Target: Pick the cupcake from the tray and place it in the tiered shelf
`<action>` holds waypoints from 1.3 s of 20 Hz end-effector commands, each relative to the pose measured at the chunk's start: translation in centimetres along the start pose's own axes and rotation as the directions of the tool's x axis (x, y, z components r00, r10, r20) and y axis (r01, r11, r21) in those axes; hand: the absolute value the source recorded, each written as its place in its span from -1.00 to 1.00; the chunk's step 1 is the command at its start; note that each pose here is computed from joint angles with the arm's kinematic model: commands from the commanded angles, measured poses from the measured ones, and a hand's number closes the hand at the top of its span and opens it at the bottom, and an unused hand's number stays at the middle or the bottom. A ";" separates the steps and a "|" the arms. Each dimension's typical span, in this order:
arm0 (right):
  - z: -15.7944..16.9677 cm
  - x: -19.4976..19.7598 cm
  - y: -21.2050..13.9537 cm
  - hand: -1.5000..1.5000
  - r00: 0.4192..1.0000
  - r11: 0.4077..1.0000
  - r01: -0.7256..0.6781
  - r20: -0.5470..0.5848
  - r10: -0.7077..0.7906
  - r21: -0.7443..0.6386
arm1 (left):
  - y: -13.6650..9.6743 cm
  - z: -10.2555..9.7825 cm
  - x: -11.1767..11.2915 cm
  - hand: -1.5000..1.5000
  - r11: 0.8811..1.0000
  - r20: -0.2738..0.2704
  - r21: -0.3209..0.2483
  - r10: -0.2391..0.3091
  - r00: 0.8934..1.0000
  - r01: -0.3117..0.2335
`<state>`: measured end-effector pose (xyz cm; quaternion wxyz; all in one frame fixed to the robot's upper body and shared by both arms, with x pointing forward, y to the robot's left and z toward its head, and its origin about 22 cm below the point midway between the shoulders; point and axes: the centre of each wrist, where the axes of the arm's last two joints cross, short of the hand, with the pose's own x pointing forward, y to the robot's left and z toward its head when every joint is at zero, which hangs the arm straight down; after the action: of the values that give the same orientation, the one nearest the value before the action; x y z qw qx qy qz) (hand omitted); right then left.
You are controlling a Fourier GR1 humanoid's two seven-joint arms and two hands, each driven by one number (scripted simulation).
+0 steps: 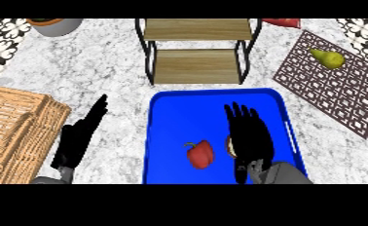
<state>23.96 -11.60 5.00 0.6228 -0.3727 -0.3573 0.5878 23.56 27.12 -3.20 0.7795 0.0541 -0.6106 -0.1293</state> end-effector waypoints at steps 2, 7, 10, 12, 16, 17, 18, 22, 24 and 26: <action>-0.7 -1.5 1.3 -1.00 0.998 0.999 -0.043 -0.041 0.044 0.026 | -1.0 -1.2 0.6 0.00 1.000 0.000 0.004 -0.001 1.000 0.001; -0.7 -0.9 0.9 -1.00 0.998 0.999 -0.047 -0.051 0.048 0.026 | -0.7 -1.2 0.1 0.00 1.000 -0.018 -0.008 -0.006 1.000 0.006; -3.4 0.2 1.1 -1.00 0.998 0.998 -0.039 -0.053 0.041 0.044 | 0.3 -0.4 1.0 0.00 1.000 -0.004 -0.006 0.003 1.000 -0.003; -2.5 0.8 4.4 1.00 0.999 0.997 -0.040 -0.010 0.041 0.063 | -0.2 -1.0 -0.9 0.00 1.000 -0.008 -0.008 -0.013 1.000 0.013; -4.2 -1.1 3.5 1.00 0.995 0.998 -0.058 0.085 0.054 0.039 | -1.5 -0.5 1.1 0.00 1.000 -0.001 -0.014 0.002 1.000 -0.002; -3.1 0.4 3.2 1.00 0.995 0.998 -0.049 0.089 0.046 0.036 | 0.7 0.0 -0.4 0.00 1.000 0.011 -0.028 0.009 1.000 -0.009; -2.5 -0.4 2.1 1.00 0.995 0.998 -0.051 0.083 0.048 0.027 | -1.0 -0.3 -0.9 0.00 1.000 0.001 -0.011 0.010 1.000 -0.010; -3.9 0.5 3.9 1.00 0.996 0.997 -0.058 0.068 0.061 -0.041 | 0.6 -0.1 0.3 0.00 1.000 0.016 -0.010 0.001 1.000 -0.001; -4.0 0.1 3.8 1.00 0.996 0.992 -0.062 0.053 0.068 -0.114 | 1.1 -0.7 -0.1 0.00 1.000 -0.004 0.008 0.002 1.000 -0.002; -1.5 0.9 4.1 1.00 1.000 0.994 0.001 0.025 0.001 -0.111 | -1.8 -0.8 0.2 0.00 1.000 -0.027 -0.005 0.002 1.000 -0.002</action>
<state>25.43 -11.58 1.10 0.5820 -0.3916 -0.3825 0.6013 23.96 26.73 -3.70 0.7813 0.0528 -0.6081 -0.1299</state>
